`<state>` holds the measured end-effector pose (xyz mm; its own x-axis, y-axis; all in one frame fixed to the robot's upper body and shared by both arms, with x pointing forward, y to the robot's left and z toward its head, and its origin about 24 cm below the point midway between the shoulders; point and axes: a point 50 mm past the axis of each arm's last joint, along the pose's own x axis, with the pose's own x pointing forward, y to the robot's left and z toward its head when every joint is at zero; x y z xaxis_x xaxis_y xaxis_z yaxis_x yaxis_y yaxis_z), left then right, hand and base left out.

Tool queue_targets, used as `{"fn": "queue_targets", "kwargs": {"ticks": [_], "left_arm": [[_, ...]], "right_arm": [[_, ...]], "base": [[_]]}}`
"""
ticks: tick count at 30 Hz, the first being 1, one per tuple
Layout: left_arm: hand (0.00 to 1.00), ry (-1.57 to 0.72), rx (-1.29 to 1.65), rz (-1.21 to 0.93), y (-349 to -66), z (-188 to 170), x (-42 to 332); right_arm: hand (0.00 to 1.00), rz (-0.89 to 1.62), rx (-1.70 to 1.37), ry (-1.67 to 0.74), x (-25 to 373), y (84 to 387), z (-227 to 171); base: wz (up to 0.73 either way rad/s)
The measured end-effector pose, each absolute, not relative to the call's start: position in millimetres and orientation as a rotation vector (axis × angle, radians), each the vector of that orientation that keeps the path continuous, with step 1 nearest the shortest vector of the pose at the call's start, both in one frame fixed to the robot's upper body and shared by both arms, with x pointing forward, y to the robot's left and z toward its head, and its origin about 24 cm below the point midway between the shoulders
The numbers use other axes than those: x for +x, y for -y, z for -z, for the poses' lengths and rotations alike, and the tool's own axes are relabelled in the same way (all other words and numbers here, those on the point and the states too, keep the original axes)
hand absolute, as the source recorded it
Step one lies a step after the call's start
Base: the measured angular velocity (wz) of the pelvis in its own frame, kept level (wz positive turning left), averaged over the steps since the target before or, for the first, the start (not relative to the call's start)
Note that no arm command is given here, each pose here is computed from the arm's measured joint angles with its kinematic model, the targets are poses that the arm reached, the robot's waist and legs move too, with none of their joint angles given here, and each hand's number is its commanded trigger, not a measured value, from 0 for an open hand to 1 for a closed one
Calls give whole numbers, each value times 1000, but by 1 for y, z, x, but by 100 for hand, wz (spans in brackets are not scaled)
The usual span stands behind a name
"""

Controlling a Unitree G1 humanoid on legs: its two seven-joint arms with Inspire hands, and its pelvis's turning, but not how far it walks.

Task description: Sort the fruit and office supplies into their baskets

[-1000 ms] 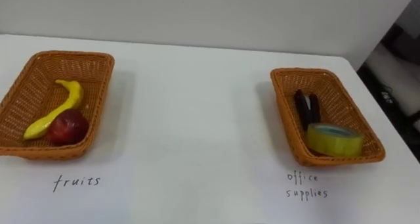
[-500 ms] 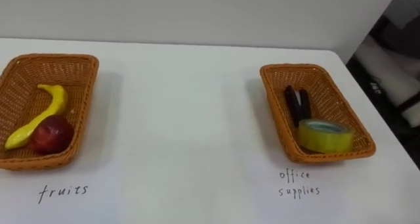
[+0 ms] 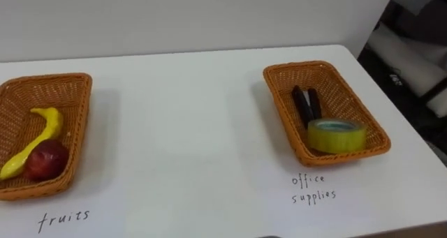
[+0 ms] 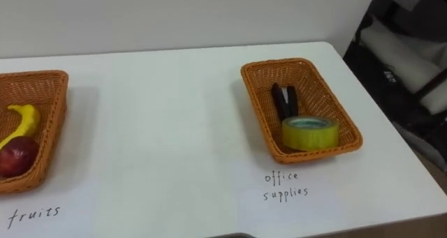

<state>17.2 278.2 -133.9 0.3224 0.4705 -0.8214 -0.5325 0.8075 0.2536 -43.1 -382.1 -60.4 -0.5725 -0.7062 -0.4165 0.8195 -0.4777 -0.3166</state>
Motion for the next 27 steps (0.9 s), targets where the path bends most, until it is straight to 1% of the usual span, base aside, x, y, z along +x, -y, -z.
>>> {"fn": "queue_targets", "kwargs": {"ticks": [5, 8, 11, 13, 14, 16, 17, 19, 20, 22, 27], "left_arm": [[0, -1076, -86, -621, -272, 138, 16], [0, -1100, -95, -577, -266, 141, 12], [0, -1125, -91, -537, -261, 144, 7], [0, -1163, -95, -518, -256, 148, 3], [0, -1171, -97, -512, -255, 149, 2], [0, -1188, -90, -493, -251, 152, 3], [0, -1190, -85, -487, -251, 152, 3], [0, -1204, -78, -470, -248, 153, 2], [0, -1208, -76, -465, -247, 154, 1], [0, -1234, -75, -455, -245, 156, -2], [0, -1269, -29, -425, -244, 158, -6]], "right_arm": [[0, 2091, 348, -807, -63, 349, 92], [0, 2033, 422, -904, -67, 330, 109], [0, 1898, 424, -1040, -77, 312, 125], [0, 1713, 399, -1163, -82, 298, 135], [0, 1662, 394, -1186, -81, 295, 137], [0, 1442, 372, -1260, -76, 286, 145], [0, 1393, 372, -1267, -72, 285, 146], [0, 1196, 359, -1275, -53, 279, 153], [0, 1145, 354, -1276, -48, 278, 154], [0, 965, 329, -1281, -31, 272, 158], [0, 630, 217, -1338, -14, 258, 163]], "base": [[-8], [-10], [0], [-12], [-16], [-8], [0], [4], [4], [0], [1]]}}
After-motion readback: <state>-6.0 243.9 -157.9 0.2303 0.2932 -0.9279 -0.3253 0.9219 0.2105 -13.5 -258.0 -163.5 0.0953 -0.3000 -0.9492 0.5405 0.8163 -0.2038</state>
